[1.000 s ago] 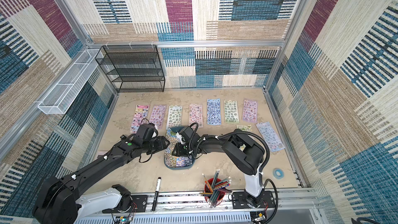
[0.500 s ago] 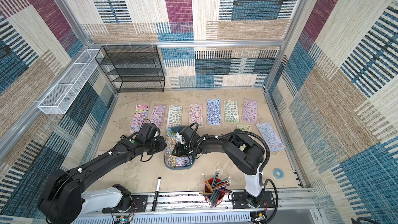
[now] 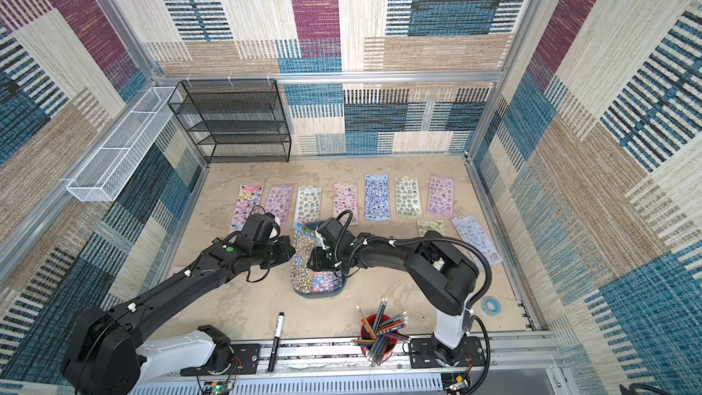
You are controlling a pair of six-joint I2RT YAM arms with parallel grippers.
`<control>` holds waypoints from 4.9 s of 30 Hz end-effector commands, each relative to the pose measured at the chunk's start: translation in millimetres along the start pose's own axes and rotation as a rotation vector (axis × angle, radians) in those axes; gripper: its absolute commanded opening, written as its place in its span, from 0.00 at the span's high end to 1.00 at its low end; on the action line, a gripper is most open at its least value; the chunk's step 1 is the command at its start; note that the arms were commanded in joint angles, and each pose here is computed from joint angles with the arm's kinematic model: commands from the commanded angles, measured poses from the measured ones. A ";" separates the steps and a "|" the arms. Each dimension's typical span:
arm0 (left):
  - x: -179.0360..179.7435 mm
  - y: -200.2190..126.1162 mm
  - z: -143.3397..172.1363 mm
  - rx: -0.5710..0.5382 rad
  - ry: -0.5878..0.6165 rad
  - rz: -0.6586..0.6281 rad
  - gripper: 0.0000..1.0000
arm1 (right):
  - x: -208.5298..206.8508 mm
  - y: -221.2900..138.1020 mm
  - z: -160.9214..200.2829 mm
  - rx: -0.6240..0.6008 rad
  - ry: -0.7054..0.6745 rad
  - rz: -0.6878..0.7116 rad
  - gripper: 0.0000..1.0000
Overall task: Take the stickers out of the storage box
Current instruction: Pick up the sticker from the storage box, then place the sticker at the center of the board.
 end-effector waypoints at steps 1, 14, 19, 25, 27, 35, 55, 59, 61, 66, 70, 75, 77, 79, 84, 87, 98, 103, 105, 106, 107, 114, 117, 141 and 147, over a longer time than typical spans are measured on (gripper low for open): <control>-8.2 -19.6 -13.6 -0.063 0.071 0.007 1.00 | 3.8 -30.0 -27.6 -0.113 -0.071 0.075 0.55; -62.6 -94.7 -51.4 -0.261 0.241 0.175 1.00 | 23.3 -159.4 -90.6 -0.519 -0.217 0.077 0.48; -85.6 -109.7 -57.9 -0.297 0.256 0.284 1.00 | 30.7 -188.4 -90.7 -0.570 -0.225 -0.035 0.43; -113.7 -122.7 -63.3 -0.313 0.231 0.429 1.00 | 65.2 -185.9 -78.6 -0.511 -0.260 -0.300 0.42; -120.2 -127.1 -65.5 -0.325 0.224 0.465 1.00 | 69.4 -179.9 -77.0 -0.489 -0.241 -0.350 0.44; -127.3 -126.9 -67.7 -0.337 0.192 0.526 1.00 | 83.1 -165.2 -71.0 -0.447 -0.188 -0.537 0.53; -108.9 -135.1 -76.4 -0.417 0.195 0.414 0.36 | 39.3 -179.6 -76.1 -0.455 -0.203 -0.208 1.00; -103.4 -143.0 -76.1 -0.429 0.235 0.366 0.36 | 15.0 -187.6 -72.2 -0.388 -0.254 -0.010 1.00; -99.0 -146.6 -76.8 -0.439 0.247 0.336 0.35 | 3.3 -192.7 -69.8 -0.359 -0.267 0.069 1.00; -89.7 -153.7 -75.7 -0.465 0.258 0.299 0.34 | -25.1 -204.7 -60.6 -0.298 -0.247 0.215 1.00; -82.9 -152.8 -72.2 -0.462 0.261 0.276 0.34 | -45.8 -213.1 -52.8 -0.263 -0.190 0.304 1.00; -78.5 -147.9 -68.7 -0.444 0.258 0.266 0.34 | -77.5 -216.2 -37.1 -0.197 -0.115 0.396 1.00; -78.5 -144.7 -67.3 -0.431 0.255 0.267 0.34 | -88.4 -211.4 -28.2 -0.155 -0.099 0.418 1.00; -78.2 -141.3 -66.2 -0.419 0.250 0.267 0.34 | -97.8 -206.3 -19.5 -0.113 -0.079 0.438 1.00; -76.5 -135.9 -64.8 -0.405 0.243 0.264 0.34 | -118.9 -193.2 2.0 -0.020 -0.018 0.460 1.00; -76.1 -134.6 -64.2 -0.400 0.242 0.262 0.34 | -128.2 -188.0 9.4 0.007 0.017 0.454 1.00; -71.4 -129.3 -63.3 -0.387 0.233 0.243 0.34 | -157.7 -169.0 28.2 0.118 0.089 0.466 1.00; -72.8 -124.0 -63.8 -0.377 0.222 0.250 0.34 | -182.5 -167.2 35.3 0.126 0.146 0.501 1.00; -74.4 -121.7 -62.8 -0.367 0.220 0.262 0.34 | -196.1 -167.7 37.2 0.132 0.179 0.530 1.00; -75.1 -120.9 -62.4 -0.363 0.219 0.266 0.34 | -200.1 -167.1 37.3 0.133 0.190 0.532 1.00; -75.5 -120.3 -62.0 -0.360 0.217 0.269 0.35 | -204.8 -165.5 38.5 0.142 0.201 0.538 1.00; -71.9 -118.4 -61.0 -0.355 0.206 0.257 0.35 | -230.7 -154.0 44.0 0.198 0.242 0.591 0.99; -70.9 -118.3 -61.1 -0.355 0.203 0.253 0.35 | -239.0 -148.7 50.4 0.238 0.262 0.612 0.96; -45.4 -109.0 -53.7 -0.324 0.186 0.142 0.31 | -216.0 -233.8 -15.3 -0.139 0.272 0.757 0.61; -26.5 -97.0 -40.9 -0.275 0.181 0.080 0.31 | -147.7 -251.1 -63.7 -0.336 0.137 0.510 0.67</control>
Point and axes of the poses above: each gripper's point midway between its finger pads, its own y axis out along the fingers, its own x axis along the line the jaws close on, z = x × y, the point moved 1 cm from there along -y, back along the fingers, and after that the axes turned 2 degrees about -y, right-handed, at the moved point
